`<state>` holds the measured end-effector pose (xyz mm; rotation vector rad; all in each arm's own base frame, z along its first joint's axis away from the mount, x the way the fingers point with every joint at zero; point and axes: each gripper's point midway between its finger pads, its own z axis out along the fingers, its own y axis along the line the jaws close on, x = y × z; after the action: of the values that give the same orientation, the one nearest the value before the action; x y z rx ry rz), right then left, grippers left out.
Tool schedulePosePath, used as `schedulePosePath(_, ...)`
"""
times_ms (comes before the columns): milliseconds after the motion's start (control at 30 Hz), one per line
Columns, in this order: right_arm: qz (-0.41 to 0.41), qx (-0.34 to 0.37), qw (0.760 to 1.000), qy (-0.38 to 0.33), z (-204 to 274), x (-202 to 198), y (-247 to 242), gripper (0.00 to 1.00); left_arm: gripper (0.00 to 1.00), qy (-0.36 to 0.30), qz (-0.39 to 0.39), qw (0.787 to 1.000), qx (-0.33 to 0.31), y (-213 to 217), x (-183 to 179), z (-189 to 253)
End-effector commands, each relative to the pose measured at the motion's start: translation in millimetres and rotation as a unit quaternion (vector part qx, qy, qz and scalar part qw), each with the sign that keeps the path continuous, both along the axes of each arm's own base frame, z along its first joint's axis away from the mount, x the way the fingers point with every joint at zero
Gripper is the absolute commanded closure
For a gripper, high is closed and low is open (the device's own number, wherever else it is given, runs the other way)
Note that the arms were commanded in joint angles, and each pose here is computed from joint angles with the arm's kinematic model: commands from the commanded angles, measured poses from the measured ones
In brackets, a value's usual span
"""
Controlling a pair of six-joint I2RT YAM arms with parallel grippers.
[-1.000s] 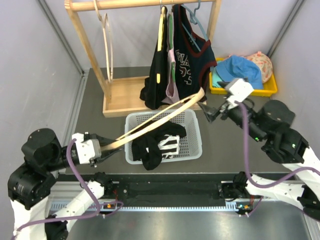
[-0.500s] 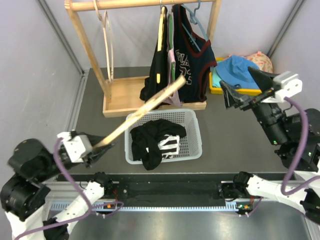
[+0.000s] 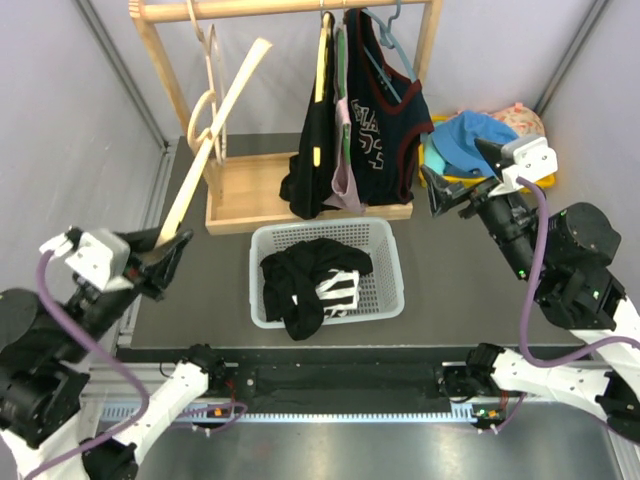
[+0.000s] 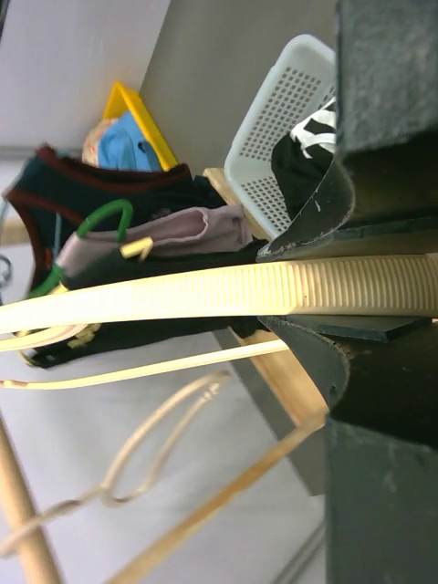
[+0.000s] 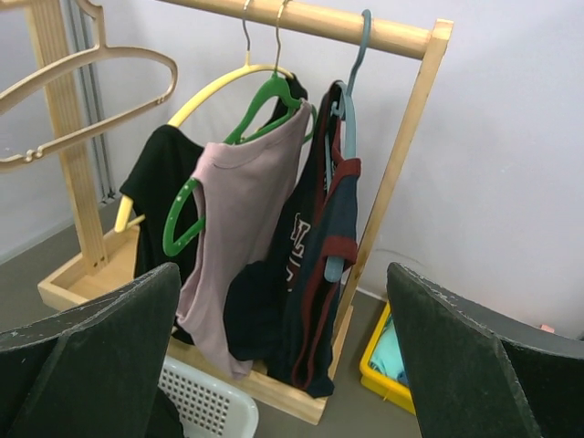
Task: Remove the tank top from the hanger
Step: Place the hanger at the clothesline.
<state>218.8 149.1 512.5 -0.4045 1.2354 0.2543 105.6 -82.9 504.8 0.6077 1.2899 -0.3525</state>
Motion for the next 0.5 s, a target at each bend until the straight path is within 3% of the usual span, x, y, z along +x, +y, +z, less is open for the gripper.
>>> schedulePosePath(0, -0.006, 0.030, 1.000, -0.002, 13.8, -4.6, -10.1, 0.06, 1.00, 0.049, 0.072, 0.993, -0.074, 4.7, 47.3, -1.1)
schedulePosePath(167, -0.002, 0.035, 0.999, 0.008, 5.0, -5.2, -9.5, 0.06, 1.00, 0.136, 0.013, 0.982, -0.129, -31.1, 65.3, -18.5)
schedulePosePath(467, 0.001, 0.040, 0.999, 0.009, 4.2, -12.1, -17.6, 0.06, 1.00, 0.187, 0.068, 0.948, -0.248, -33.0, 120.9, -1.8)
